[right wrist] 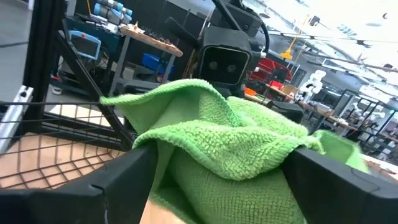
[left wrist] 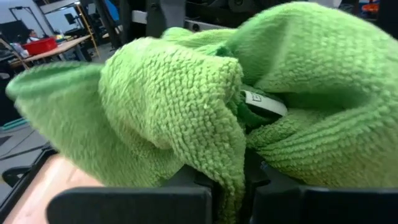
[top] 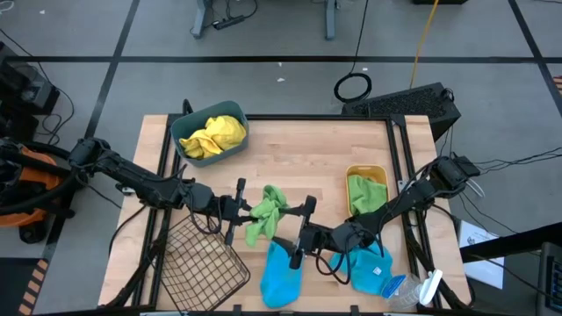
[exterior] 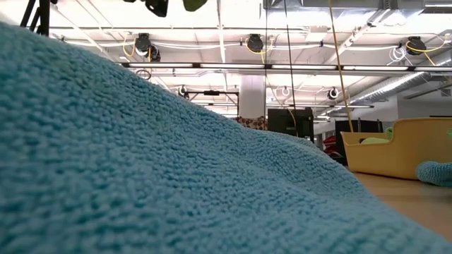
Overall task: Sort microfiber towel by color & place in baskets
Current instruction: Roll upper right green towel
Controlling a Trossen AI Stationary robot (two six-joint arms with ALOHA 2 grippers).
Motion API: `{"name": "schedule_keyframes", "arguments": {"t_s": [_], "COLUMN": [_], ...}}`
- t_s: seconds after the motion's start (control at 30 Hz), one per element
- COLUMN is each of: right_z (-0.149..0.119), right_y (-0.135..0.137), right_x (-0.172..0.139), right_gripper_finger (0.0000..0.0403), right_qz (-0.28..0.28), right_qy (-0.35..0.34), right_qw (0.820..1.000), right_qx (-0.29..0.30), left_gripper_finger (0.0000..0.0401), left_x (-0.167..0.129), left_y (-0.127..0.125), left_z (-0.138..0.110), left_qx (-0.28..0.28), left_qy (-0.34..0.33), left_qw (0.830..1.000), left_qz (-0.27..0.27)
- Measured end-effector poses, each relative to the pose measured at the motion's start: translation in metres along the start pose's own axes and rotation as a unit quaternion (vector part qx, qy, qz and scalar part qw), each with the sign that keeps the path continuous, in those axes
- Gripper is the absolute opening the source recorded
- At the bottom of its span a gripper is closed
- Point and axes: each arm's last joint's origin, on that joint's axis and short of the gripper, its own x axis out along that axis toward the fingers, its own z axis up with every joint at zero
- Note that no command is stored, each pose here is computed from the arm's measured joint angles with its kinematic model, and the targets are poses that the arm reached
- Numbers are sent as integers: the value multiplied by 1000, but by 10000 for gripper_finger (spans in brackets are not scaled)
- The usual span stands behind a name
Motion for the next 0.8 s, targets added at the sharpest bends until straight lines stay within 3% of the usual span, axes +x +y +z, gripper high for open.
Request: {"name": "schedule_keyframes", "arguments": {"t_s": [0.53, 0.8], "right_z": [0, 1], "right_y": [6, 10], "right_x": [-7, -11], "right_gripper_finger": [331, 308], "right_qz": [-3, 0], "right_qy": [20, 18], "right_qw": [1000, 1000], "right_qx": [-17, -22], "left_gripper_finger": [20, 20], "left_x": [0, 0], "left_y": [2, 2], "left_z": [0, 0], "left_qx": [-1, -1], "left_qy": [5, 5], "left_qw": [1000, 1000], "left_qz": [25, 28]}}
